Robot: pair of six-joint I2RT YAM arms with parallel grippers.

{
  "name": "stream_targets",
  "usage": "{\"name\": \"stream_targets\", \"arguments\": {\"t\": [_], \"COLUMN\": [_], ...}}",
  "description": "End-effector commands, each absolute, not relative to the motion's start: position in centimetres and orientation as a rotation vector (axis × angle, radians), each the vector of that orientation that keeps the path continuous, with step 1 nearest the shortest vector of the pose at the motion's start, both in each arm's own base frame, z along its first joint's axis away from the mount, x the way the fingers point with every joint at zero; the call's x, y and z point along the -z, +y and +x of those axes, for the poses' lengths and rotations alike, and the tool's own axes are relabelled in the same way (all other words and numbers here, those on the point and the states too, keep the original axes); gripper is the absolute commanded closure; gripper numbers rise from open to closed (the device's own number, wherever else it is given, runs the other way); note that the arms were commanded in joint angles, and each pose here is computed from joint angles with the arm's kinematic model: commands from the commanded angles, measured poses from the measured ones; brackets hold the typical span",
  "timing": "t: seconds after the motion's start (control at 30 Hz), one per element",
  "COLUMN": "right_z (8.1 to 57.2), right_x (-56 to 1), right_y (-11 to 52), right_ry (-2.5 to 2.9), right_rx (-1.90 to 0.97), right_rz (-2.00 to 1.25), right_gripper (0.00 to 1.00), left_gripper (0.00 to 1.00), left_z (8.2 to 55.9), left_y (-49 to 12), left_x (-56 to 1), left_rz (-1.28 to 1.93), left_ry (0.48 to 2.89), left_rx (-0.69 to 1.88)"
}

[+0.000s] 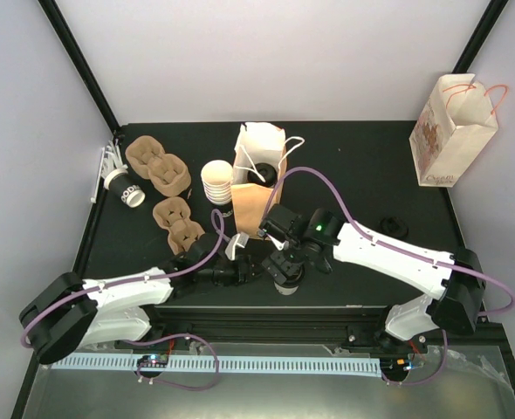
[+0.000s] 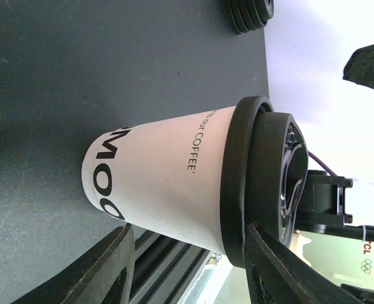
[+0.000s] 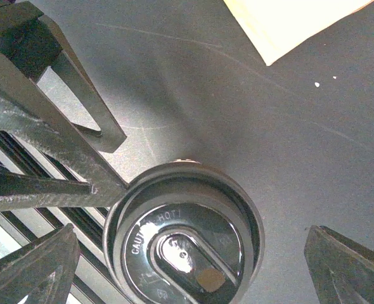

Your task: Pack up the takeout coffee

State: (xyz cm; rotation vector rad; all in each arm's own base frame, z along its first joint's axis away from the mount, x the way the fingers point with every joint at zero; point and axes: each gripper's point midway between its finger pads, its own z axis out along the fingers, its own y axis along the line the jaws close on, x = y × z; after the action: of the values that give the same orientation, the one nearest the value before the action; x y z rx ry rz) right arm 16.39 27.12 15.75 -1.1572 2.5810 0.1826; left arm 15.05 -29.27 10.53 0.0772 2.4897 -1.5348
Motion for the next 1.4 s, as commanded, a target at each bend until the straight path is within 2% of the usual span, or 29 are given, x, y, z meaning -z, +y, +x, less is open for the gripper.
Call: {"name": "stream_targets", "arguments": {"t": [0.0, 0.67, 0.87, 0.97, 1.13, 1.37], "right_z": [16.5, 17.3, 18.9, 19.8, 19.6, 19.2], "right_x": [-18.1, -22.3, -24.4, -25.1, -24.9, -23.5], "right_y": [26.9, 25.5, 24.8, 23.9, 23.6, 21.8], "right_ry": [2.528, 2.459, 2.440, 2.455, 2.386, 2.439], "right_rx": [-0.191, -0.380, -0.441, -0.385, -0.470, -0.543], "right_rz": [-1.145, -0.974, -0.752, -0.631, -0.563, -0.391], "right_gripper": [0.00, 0.00, 0.00, 0.00, 0.00, 0.00], "left_gripper": [0.50, 0.47, 0.45, 0.46, 0.49, 0.52], "left_z": [15.7, 15.9, 16.0, 16.0, 15.5, 14.4], "left_y": [-29.7, -28.4, -27.4, -26.8, -26.9, -28.1], "left_x": [-12.4, -13.9, -14.6, -15.8, -19.3, -21.0], "left_rz": [0.108, 0.108, 0.111, 0.139, 0.259, 0.332], "left_ry": [2.435, 2.429, 2.427, 2.425, 2.384, 2.397], "left_rx": [1.526, 1.429, 1.369, 1.323, 1.313, 1.384]}}
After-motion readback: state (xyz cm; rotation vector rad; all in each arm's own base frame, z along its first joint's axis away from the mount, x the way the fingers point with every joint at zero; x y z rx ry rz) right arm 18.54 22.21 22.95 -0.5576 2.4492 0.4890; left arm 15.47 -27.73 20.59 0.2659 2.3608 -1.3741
